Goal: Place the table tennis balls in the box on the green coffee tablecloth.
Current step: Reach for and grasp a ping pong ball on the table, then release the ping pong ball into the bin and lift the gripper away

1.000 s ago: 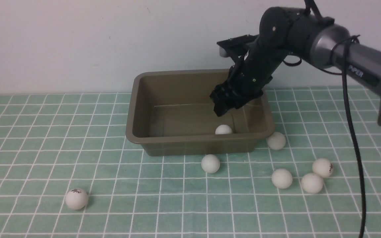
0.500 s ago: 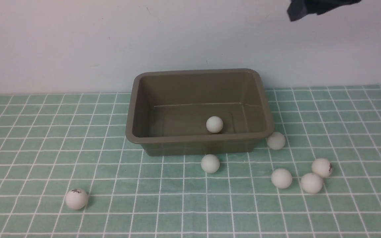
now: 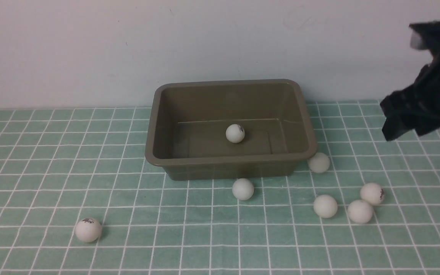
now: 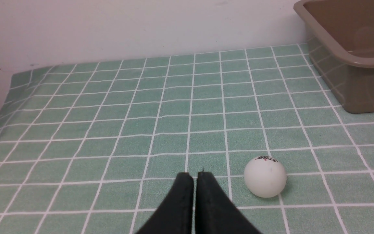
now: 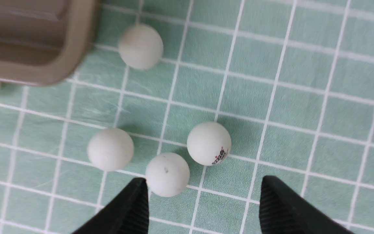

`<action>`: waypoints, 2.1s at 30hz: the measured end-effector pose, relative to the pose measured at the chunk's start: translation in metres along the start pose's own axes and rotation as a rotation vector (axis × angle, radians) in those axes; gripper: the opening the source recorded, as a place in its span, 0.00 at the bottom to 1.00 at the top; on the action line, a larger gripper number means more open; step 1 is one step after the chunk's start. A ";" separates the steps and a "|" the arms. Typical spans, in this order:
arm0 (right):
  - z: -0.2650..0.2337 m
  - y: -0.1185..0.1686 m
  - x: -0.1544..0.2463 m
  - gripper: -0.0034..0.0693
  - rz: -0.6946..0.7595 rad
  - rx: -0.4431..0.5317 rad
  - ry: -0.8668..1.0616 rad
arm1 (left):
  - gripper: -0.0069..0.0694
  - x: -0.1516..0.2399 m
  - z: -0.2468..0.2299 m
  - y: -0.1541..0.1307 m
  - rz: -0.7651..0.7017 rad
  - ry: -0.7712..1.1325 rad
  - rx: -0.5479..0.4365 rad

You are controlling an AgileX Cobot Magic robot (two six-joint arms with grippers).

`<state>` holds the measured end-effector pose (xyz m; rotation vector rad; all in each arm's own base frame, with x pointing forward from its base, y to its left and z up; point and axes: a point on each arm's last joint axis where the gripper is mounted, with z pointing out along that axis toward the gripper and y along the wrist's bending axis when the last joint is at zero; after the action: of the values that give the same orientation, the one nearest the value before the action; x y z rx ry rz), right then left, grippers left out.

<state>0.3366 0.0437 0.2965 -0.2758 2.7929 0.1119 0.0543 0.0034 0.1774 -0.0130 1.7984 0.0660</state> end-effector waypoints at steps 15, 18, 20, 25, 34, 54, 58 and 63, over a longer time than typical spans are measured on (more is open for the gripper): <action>0.080 -0.010 0.015 0.62 0.050 0.054 0.016 | 0.08 0.000 0.000 0.000 0.000 0.000 0.000; 0.087 -0.010 0.015 0.62 0.052 0.051 0.027 | 0.08 0.000 0.000 0.000 0.000 0.000 0.000; 0.093 -0.011 0.015 0.62 0.054 0.051 0.037 | 0.08 0.000 0.000 0.000 0.000 0.000 0.000; 0.103 -0.011 0.015 0.62 0.063 0.042 0.041 | 0.08 0.000 0.000 0.000 0.000 0.000 0.000; 0.124 -0.009 0.016 0.62 0.079 0.007 0.080 | 0.08 0.000 0.000 0.000 0.000 0.000 0.000; 0.121 -0.009 -0.002 0.53 0.063 -0.011 0.085 | 0.08 0.000 0.000 0.000 0.000 0.000 0.000; 0.093 -0.001 -0.031 0.53 0.056 -0.060 -0.012 | 0.08 0.000 0.000 0.000 0.000 0.000 0.000; 0.055 0.042 -0.070 0.53 -0.077 -0.158 -0.198 | 0.08 0.000 0.000 0.000 0.000 0.000 0.000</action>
<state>0.4100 0.1034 0.2695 -0.3881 2.5774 0.3243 0.0543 0.0034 0.1774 -0.0130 1.7984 0.0660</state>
